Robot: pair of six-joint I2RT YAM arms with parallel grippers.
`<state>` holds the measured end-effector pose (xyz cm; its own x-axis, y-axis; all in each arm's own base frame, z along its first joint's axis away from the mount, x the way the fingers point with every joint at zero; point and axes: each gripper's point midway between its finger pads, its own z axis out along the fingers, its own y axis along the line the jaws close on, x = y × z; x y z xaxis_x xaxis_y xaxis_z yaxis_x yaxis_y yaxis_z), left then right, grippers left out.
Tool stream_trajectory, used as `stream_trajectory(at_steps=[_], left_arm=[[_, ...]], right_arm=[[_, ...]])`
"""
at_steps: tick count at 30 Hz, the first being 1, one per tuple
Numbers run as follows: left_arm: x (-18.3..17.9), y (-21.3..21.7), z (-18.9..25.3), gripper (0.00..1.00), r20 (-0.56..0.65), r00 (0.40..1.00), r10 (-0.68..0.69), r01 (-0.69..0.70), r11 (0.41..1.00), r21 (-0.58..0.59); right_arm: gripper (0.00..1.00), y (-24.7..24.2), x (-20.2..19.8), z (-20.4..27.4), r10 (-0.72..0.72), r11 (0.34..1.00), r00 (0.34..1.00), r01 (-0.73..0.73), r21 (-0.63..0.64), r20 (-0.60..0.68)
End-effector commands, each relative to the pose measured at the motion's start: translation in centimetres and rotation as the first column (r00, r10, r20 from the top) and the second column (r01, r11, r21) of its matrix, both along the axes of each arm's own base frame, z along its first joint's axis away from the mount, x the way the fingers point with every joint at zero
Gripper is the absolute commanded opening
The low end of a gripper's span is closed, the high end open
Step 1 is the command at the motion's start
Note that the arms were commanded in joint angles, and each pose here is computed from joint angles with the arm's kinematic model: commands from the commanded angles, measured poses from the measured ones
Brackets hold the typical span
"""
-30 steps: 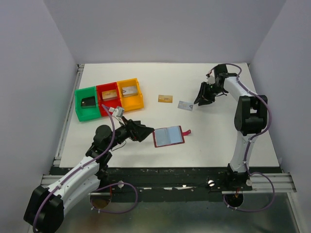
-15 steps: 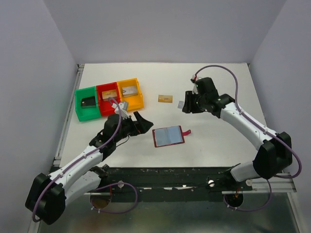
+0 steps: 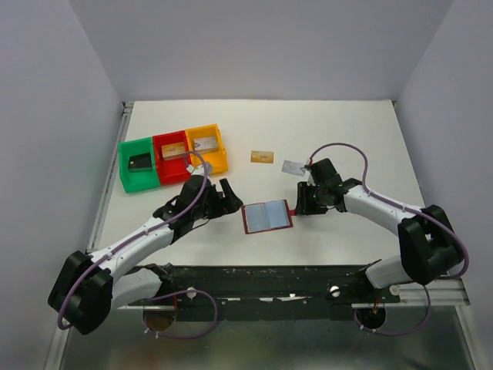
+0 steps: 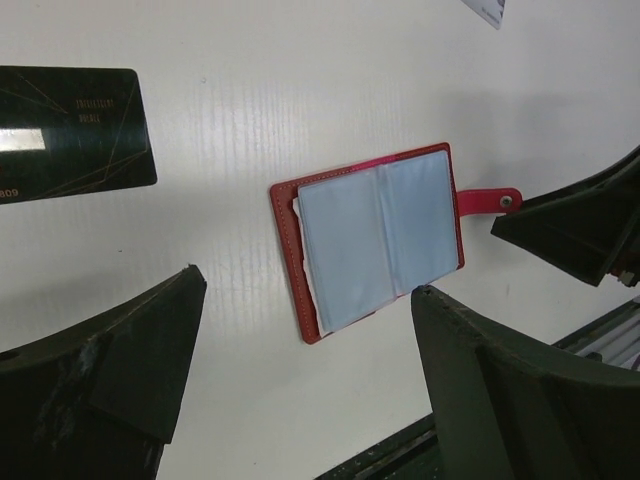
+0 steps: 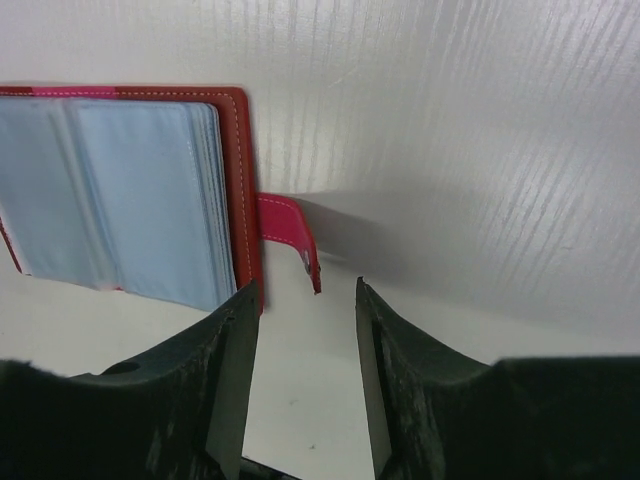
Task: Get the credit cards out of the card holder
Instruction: Remove the credit card from the card holder.
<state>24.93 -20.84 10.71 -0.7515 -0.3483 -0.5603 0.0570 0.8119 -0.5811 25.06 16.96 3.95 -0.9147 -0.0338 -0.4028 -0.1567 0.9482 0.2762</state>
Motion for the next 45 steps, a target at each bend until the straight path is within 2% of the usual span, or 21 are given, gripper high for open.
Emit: stream_trajectory(at_steps=[1, 9, 14, 17, 20, 31, 45], left_arm=[[-0.6, -1.5, 0.4, 0.96, 0.017, 0.998, -0.055, 0.056, 0.995, -0.083], [-0.9, -2.7, 0.9, 0.91, 0.033, 0.993, -0.110, 0.112, 0.991, -0.079], [-1.3, -3.2, 0.4, 0.88, 0.035, 0.985, -0.172, 0.173, 0.983, -0.057], [-1.5, -4.1, 0.4, 0.78, 0.047, 0.972, -0.232, 0.234, 0.970, -0.069], [-1.8, -4.6, 0.1, 0.78, 0.037, 0.964, -0.262, 0.265, 0.961, -0.081], [-1.8, -5.6, -0.4, 0.80, 0.036, 0.945, -0.324, 0.326, 0.942, -0.086], [-1.7, -6.2, -2.2, 0.80, -0.003, 0.934, -0.356, 0.355, 0.931, -0.082]], right_arm=[[0.51, 1.2, 0.8, -0.4, 0.015, 0.999, 1.000, -0.016, 0.044, 0.017], [0.40, 1.3, 1.7, -1.7, -0.007, 1.000, 1.000, 0.007, 0.007, -0.024], [0.20, 1.9, 1.5, -1.7, 0.009, 0.999, 1.000, -0.008, 0.042, -0.026], [0.09, 2.2, 1.3, -1.6, 0.035, 0.997, 0.999, -0.034, 0.066, -0.011], [0.00, 2.5, 0.7, -1.5, 0.044, 0.995, 0.999, -0.042, 0.093, -0.017], [0.00, 3.3, -2.3, -1.3, 0.059, 0.988, 0.997, -0.052, 0.146, -0.042], [0.00, 3.2, -2.2, -2.1, 0.046, 0.991, 0.997, -0.038, 0.125, -0.064]])
